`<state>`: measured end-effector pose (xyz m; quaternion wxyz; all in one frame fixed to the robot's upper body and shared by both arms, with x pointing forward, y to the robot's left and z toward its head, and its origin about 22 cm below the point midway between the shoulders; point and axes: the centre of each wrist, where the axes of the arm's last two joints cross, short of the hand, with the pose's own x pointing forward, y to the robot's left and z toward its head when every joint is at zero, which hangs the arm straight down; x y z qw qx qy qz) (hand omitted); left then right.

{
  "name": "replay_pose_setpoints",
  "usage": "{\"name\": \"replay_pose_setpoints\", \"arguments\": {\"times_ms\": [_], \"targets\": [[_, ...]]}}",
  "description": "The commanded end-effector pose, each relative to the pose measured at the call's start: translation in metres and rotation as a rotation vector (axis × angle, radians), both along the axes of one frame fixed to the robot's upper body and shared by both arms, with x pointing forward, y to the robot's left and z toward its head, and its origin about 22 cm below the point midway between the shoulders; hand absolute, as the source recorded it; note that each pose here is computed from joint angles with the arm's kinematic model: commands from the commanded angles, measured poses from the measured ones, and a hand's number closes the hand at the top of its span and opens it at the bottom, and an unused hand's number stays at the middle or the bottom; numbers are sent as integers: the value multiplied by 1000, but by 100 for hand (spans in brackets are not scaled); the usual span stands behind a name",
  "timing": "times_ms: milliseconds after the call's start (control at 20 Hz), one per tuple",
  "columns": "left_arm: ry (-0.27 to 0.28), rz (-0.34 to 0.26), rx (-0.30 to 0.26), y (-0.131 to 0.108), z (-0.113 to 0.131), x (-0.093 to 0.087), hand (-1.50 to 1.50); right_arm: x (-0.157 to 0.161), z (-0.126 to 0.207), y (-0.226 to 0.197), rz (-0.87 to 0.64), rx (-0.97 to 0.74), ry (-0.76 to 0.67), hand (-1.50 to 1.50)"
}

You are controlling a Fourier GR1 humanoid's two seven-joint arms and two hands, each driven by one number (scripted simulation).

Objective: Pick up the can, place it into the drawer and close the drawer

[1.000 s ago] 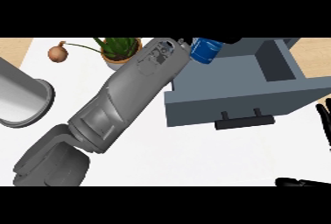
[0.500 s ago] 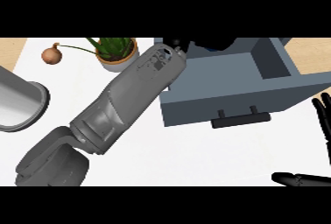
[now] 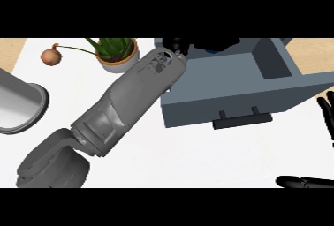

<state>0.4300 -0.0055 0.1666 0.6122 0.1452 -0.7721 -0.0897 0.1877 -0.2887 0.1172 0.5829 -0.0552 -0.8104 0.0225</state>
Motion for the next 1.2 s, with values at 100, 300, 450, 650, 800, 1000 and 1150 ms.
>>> {"name": "replay_pose_setpoints", "arguments": {"times_ms": [100, 300, 450, 650, 800, 1000, 1150], "targets": [[-4, 8, -37, -1, 5, 1, -150, -3, 12, 7, -36, -99, -69, -150], [28, 16, -90, 1, -5, -3, -150, -6, 26, 3, -56, -279, -113, -150], [38, 2, -119, -7, 10, -4, -150, -7, 34, 4, -39, -353, -158, -150], [4, 21, -161, -6, 14, -2, -150, -3, 32, 18, -2, -429, -195, -150], [-15, -3, -171, -5, -2, -9, -150, -6, 34, 21, -35, -551, -186, -150], [-46, 14, -165, -13, 19, -7, -150, 11, 40, 31, -63, -719, -191, -150], [-47, 22, -158, -9, 10, -6, -150, 21, 23, 29, -80, -856, -168, -150]]}}
